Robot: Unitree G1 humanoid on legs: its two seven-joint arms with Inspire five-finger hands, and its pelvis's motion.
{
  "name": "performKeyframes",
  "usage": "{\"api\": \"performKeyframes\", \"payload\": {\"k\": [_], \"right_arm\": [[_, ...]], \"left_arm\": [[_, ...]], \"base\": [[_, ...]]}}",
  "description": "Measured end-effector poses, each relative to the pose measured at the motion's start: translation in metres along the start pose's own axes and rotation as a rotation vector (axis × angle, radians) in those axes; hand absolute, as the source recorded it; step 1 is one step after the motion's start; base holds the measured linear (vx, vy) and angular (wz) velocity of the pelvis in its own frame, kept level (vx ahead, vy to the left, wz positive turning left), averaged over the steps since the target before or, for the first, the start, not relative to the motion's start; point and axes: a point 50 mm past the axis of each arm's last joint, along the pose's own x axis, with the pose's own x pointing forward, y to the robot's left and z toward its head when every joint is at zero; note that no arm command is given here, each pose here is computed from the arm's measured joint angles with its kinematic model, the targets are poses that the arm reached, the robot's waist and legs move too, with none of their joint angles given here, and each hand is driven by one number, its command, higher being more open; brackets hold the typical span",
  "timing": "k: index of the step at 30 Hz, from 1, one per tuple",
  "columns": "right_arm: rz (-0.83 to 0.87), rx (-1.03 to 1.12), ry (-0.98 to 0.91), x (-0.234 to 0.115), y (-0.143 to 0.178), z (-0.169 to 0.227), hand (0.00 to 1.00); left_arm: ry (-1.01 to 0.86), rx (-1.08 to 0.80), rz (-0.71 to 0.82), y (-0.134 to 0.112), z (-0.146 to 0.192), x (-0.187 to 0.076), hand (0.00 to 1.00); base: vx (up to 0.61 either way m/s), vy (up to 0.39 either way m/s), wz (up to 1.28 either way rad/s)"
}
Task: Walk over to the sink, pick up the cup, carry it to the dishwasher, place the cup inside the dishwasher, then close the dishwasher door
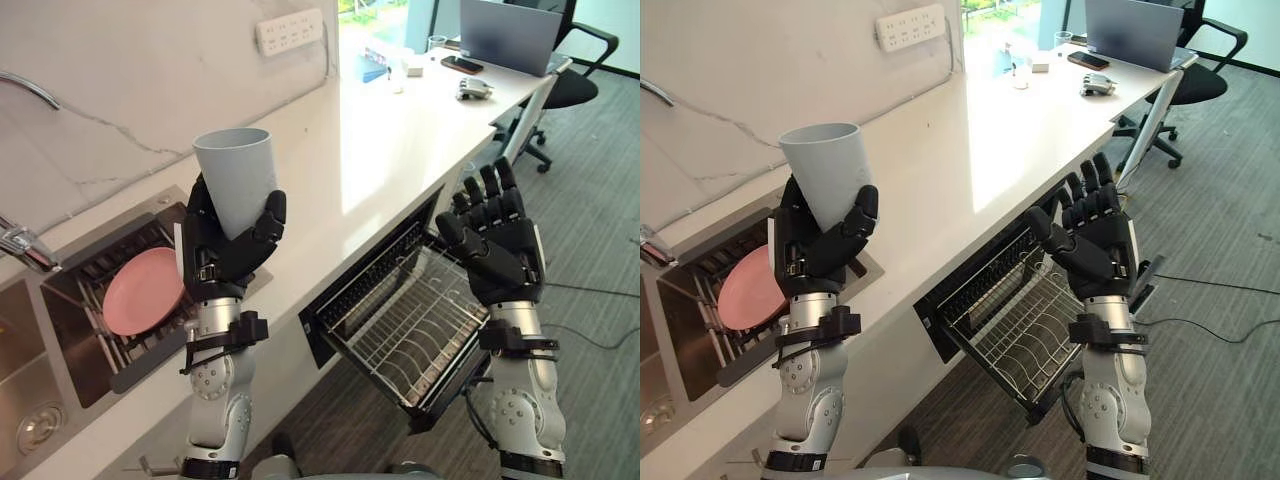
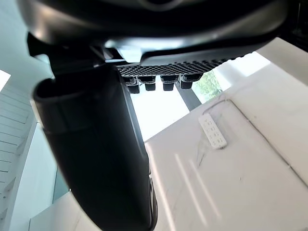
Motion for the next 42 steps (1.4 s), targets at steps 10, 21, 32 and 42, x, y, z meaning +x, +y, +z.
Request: {"api": "performKeyframes", "payload": {"k": [10, 21, 32, 42], "right_arm": [[0.281, 0.276, 0.269, -0.001, 0.037, -0.040, 1.00], [0.232, 0.222, 0.253, 0.005, 0.032, -0.038, 1.00], [0.290, 0.236, 0.245, 0.014, 0.046, -0.042, 1.00], [0.333, 0.260, 0.293, 0.023, 0.059, -0.054, 1.00]], "left_arm": [[-0.086, 0.276, -0.111, -0.023, 0.001, 0.007, 0.00], [-0.184, 0.620, -0.120, -0.032, -0.010, 0.002, 0.00], [-0.229, 0.671, -0.184, -0.045, -0.013, -0.005, 0.00], [-0.228, 0.630, -0.268, -0.062, -0.016, -0.010, 0.00]], "base": [[0.04, 0.031, 0.01], [0.00, -0.001, 0.01], [-0.02, -0.003, 0.04], [-0.01, -0.003, 0.07]]}}
